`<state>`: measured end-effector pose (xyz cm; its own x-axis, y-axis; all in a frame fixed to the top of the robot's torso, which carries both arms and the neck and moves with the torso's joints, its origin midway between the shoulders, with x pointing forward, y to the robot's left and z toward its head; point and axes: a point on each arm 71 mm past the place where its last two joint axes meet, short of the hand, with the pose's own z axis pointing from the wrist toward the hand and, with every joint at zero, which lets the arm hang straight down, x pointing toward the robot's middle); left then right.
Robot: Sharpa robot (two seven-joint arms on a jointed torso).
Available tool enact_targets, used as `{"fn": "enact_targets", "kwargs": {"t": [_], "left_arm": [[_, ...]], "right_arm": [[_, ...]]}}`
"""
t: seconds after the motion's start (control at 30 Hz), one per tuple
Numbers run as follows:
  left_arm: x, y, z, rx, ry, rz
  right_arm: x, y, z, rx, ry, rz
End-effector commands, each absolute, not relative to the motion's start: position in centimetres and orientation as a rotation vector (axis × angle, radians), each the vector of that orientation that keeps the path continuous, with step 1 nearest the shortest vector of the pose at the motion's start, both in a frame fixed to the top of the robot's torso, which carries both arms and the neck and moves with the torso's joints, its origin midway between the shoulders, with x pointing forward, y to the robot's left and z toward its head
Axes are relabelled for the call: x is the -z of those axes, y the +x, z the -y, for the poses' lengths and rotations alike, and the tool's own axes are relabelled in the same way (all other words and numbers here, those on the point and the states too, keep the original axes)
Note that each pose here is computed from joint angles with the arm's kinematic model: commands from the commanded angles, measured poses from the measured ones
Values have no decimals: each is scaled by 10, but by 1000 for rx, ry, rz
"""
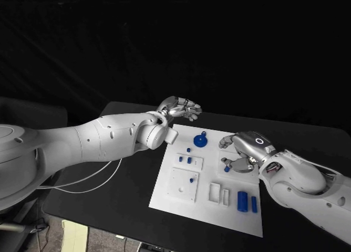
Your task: Assemble the parts on the task board
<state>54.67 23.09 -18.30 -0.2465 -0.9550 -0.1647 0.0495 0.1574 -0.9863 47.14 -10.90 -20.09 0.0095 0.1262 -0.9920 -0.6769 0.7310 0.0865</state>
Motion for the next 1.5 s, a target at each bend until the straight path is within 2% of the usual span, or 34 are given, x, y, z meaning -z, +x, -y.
{"fn": "enact_targets", "kwargs": {"t": [0.03,0.23,0.47,1.0,1.5], "left_arm": [[181,546,-229,1305,-928,-1435],[181,546,-228,1308,-928,-1436],[182,547,-228,1306,-928,-1437],[182,547,-231,1302,-931,-1437],[182,547,-231,1303,-931,-1440]], "right_arm": [[211,480,125,-636,-496,-1551],[218,489,138,-581,-495,-1602],[225,496,138,-553,-505,-1625],[247,487,124,-573,-563,-1689],[256,484,113,-561,-603,-1670]]}}
